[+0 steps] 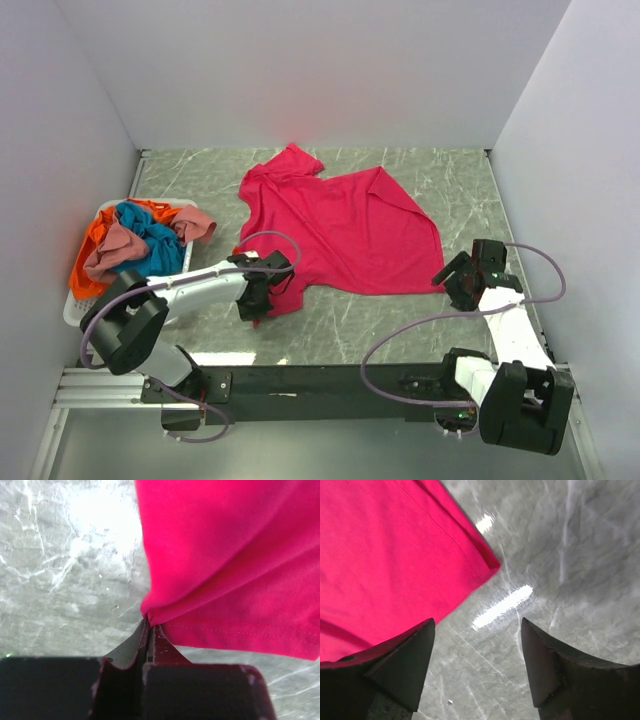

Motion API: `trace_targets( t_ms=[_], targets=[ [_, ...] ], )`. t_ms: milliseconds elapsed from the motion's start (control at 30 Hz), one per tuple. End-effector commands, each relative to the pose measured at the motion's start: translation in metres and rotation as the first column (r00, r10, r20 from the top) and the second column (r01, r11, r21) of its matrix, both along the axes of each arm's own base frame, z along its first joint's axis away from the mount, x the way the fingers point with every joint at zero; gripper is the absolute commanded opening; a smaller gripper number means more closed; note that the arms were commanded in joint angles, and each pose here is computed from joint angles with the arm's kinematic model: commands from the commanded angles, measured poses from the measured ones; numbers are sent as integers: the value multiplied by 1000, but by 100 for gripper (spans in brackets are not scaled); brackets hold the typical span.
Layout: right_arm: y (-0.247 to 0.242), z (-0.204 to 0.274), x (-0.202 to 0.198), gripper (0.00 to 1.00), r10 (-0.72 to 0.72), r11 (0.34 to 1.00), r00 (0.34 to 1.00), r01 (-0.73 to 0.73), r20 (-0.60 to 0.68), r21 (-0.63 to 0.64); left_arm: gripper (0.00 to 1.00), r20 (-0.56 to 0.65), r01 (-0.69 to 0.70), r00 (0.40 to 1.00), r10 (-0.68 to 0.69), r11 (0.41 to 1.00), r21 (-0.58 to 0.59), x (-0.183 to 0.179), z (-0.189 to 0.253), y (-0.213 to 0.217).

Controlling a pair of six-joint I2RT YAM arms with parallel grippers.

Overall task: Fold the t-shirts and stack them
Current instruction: Flatten the tshirt out

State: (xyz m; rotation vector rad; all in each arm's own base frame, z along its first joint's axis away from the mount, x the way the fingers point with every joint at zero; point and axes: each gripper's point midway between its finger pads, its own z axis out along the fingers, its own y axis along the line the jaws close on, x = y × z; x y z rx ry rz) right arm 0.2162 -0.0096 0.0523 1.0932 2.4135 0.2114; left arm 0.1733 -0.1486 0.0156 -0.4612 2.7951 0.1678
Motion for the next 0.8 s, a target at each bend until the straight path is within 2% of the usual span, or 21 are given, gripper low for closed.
trace_targets(
  t_ms=[0,133,267,400,667,767],
  targets=[
    [5,-9,3,74,-5,999,1000,5,-6,39,1,26,27,999,-27,999,-26,1,7,-1],
    [-8,-11,8,73,-17,1000,999,16,-37,-24,1,16,26,1000,-25,999,-33,-3,4,0],
    [-8,-15,19,69,-19,1000,999,18,-32,-10,1,5,28,1000,-28,999,-46,-3,0,-1],
    [-11,-23,26,60,-25,1000,999,24,-45,-12,1,-6,23,1000,-24,999,-36,-2,-2,0],
    [-14,-37,35,57,-35,999,996,34,-77,-22,1,6,5,1000,-4,998,-57,3,0,1],
    [-13,-40,36,51,-29,999,996,28,-89,-16,1,11,-3,1000,4,999,-53,4,2,2]
  ],
)
